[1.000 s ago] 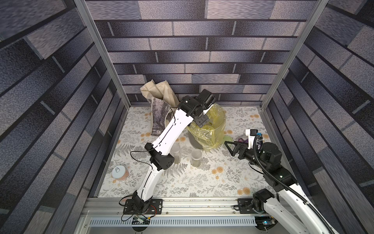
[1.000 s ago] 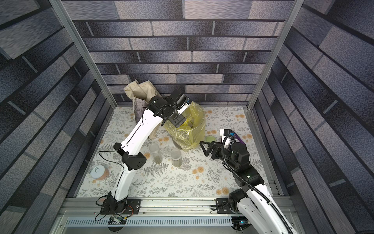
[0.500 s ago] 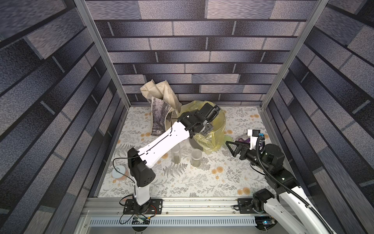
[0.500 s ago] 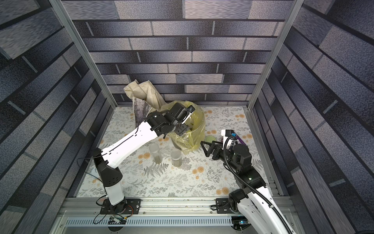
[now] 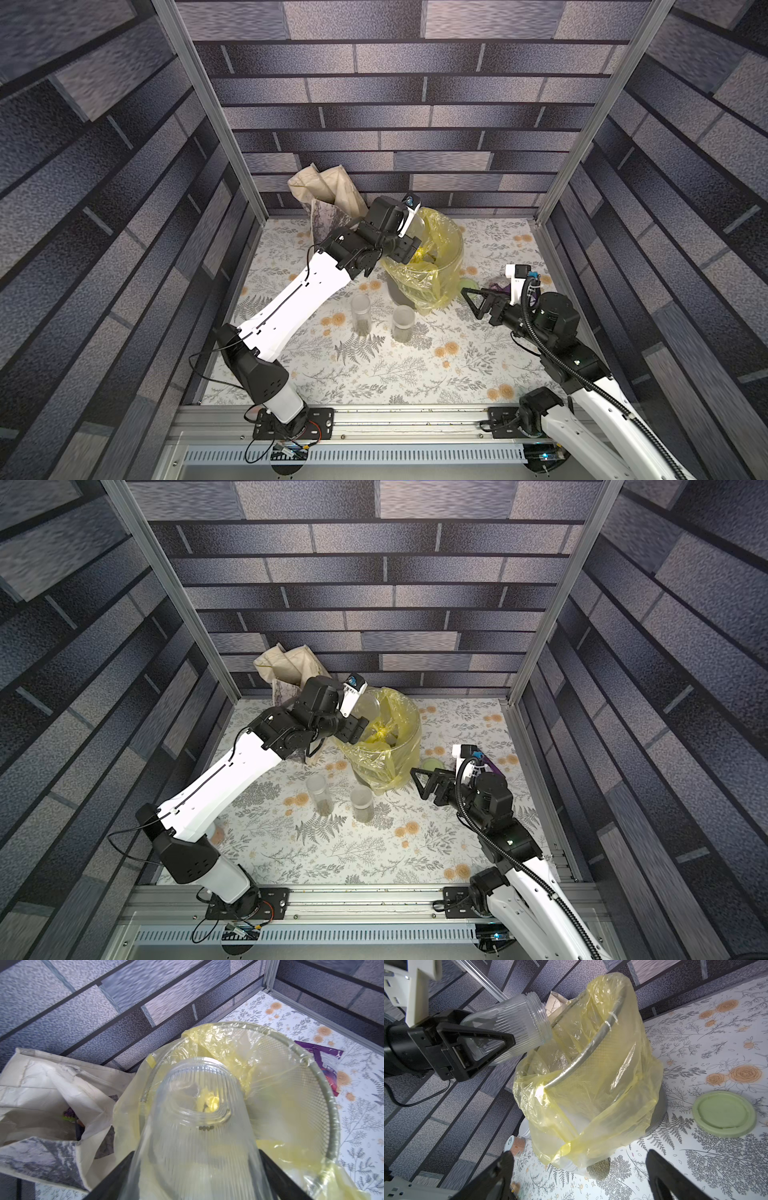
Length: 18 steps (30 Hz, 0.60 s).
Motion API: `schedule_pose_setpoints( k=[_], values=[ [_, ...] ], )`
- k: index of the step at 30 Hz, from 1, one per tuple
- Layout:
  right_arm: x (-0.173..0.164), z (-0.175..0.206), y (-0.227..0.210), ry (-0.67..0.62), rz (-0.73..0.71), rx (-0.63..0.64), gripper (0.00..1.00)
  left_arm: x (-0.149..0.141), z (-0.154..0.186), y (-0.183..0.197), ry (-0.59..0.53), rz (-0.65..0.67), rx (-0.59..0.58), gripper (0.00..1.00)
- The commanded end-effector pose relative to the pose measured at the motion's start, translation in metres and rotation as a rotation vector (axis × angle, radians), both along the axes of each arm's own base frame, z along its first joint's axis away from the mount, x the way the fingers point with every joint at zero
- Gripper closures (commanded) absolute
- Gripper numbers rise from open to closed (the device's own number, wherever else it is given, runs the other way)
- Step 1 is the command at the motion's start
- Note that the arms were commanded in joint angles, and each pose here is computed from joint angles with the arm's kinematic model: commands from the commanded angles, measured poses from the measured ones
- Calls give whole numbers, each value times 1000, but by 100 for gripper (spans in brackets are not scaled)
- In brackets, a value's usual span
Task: Empty moldy mung beans from jars
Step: Pour the moldy mung beans from the jar into the trash bin.
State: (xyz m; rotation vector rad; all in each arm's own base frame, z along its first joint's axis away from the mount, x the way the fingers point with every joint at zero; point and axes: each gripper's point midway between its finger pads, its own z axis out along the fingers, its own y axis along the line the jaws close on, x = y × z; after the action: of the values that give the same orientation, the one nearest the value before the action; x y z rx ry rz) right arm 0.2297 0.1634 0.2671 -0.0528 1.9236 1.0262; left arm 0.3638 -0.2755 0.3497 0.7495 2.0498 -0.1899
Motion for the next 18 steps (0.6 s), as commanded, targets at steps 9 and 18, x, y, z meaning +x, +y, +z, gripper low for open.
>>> schedule_pose_setpoints(
  k=[9,18],
  values=[
    [-3,0,0,-16,2,5,0,1,29,-1,146,-18,-11,20],
    [-9,9,-5,-32,-1,-9,0,7,21,-8,147,30,128,22]
  ],
)
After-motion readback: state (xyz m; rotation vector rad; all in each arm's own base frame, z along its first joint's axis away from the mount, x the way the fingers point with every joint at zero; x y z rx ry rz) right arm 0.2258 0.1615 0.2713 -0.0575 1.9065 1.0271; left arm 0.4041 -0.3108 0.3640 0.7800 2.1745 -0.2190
